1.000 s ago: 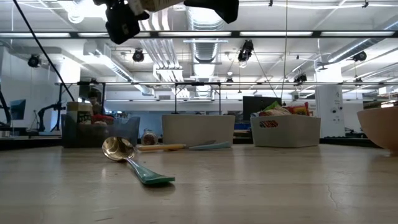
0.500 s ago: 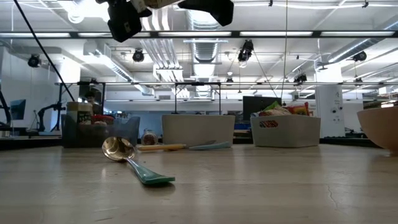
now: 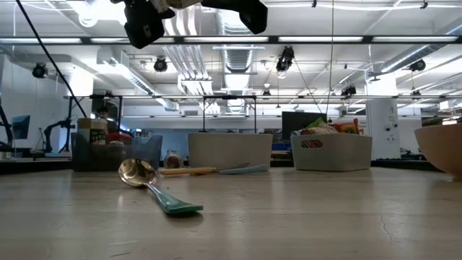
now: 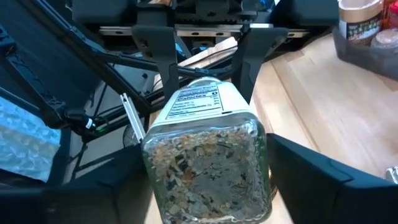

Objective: Pick & Place Food Item
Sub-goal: Put the white seasoning bottle into the black bin

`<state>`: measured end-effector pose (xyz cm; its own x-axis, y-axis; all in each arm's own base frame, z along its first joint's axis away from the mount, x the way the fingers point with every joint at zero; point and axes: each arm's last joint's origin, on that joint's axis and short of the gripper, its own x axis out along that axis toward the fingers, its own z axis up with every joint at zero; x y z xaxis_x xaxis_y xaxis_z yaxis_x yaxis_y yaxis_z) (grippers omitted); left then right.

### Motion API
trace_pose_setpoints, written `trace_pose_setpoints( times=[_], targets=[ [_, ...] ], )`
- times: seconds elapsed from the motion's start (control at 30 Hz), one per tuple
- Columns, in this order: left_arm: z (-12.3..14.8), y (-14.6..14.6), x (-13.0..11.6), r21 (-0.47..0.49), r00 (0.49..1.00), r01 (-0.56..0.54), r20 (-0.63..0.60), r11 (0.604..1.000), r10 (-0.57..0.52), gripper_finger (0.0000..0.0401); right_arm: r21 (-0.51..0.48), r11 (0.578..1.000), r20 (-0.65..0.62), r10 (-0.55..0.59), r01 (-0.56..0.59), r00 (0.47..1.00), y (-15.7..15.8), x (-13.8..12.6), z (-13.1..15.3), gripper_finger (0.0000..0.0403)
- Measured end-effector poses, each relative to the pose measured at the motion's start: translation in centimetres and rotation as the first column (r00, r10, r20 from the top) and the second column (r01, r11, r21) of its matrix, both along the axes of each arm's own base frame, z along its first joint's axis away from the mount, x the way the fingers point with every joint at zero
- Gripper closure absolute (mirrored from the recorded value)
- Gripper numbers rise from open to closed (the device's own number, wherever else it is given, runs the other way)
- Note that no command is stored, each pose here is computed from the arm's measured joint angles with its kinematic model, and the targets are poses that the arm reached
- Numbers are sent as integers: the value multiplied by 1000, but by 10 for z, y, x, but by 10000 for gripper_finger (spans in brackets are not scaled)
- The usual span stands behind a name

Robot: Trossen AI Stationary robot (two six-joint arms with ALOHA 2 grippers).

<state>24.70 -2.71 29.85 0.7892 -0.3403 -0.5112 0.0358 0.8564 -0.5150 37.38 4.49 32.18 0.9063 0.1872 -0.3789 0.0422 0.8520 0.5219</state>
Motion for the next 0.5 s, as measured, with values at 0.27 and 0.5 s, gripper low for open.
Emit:
trace_pose_setpoints(
  times=[0.27, 0.5],
  targets=[
    [0, -1, 0, -22, 1000, 13, -4, 1000, -14, 207, -8, 1000, 5, -1, 1, 1000, 0, 0, 0, 205],
    [0, -1, 0, -36, 1000, 6, -9, 999, -7, 207, -1, 1000, 4, -2, 2, 1000, 0, 0, 0, 205]
  ],
)
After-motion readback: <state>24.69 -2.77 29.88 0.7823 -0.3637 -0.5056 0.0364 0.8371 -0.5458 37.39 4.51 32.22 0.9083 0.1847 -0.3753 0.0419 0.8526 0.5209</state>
